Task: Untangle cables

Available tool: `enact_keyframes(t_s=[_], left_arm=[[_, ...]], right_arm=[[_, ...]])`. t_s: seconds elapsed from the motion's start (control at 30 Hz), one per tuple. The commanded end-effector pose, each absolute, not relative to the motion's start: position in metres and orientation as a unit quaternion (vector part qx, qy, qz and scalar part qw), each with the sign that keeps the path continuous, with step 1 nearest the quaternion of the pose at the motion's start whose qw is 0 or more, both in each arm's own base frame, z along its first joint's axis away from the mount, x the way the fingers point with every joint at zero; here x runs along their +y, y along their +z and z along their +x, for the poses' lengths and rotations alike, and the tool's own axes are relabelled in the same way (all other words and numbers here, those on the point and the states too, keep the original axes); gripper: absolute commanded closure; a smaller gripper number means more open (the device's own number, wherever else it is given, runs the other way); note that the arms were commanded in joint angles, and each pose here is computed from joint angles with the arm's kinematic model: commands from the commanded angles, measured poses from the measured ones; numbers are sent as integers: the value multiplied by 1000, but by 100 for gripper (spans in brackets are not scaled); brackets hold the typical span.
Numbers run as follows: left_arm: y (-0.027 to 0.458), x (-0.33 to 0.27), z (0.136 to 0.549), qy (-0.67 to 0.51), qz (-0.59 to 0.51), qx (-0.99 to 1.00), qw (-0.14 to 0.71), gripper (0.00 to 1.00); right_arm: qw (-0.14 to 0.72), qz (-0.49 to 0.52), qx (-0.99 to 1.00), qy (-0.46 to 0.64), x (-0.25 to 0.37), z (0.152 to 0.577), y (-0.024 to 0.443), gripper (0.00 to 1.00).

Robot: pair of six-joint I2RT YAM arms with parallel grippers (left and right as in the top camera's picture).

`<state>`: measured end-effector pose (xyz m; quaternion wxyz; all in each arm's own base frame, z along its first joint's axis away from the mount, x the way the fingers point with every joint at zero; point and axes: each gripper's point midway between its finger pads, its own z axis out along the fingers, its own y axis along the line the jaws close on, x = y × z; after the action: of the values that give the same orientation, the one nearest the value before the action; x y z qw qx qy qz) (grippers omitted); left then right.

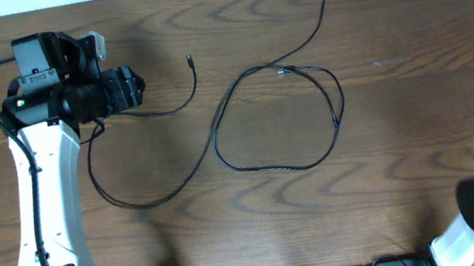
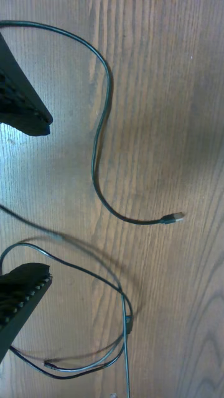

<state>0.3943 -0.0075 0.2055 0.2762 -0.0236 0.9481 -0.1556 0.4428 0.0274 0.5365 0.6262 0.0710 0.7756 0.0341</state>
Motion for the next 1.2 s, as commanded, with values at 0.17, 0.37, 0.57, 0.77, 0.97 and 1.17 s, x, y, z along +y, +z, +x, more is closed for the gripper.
enact_keyframes(t_s=[0.17, 0.37, 0.57, 0.77, 0.97, 1.17], left_arm=[[198, -10, 393, -159, -21, 951, 266, 29], [199, -16, 395, -161, -12, 949, 270, 29], [199, -42, 393, -170, 20, 949, 264, 29], [191, -72, 385, -167, 56, 953, 246, 33], [168, -67, 375, -138, 45, 965, 220, 34], [142, -67, 366, -140, 42, 972, 186, 34]], right_arm=[[726, 152, 669, -50, -57, 304, 637, 99], [707, 163, 685, -64, -68, 285, 626, 99], [656, 131, 742, -31, -54, 319, 587, 99], [564, 98, 819, 34, -31, 373, 520, 99], [458, 72, 880, 101, -10, 425, 443, 99], [386, 76, 912, 118, -8, 457, 385, 99]])
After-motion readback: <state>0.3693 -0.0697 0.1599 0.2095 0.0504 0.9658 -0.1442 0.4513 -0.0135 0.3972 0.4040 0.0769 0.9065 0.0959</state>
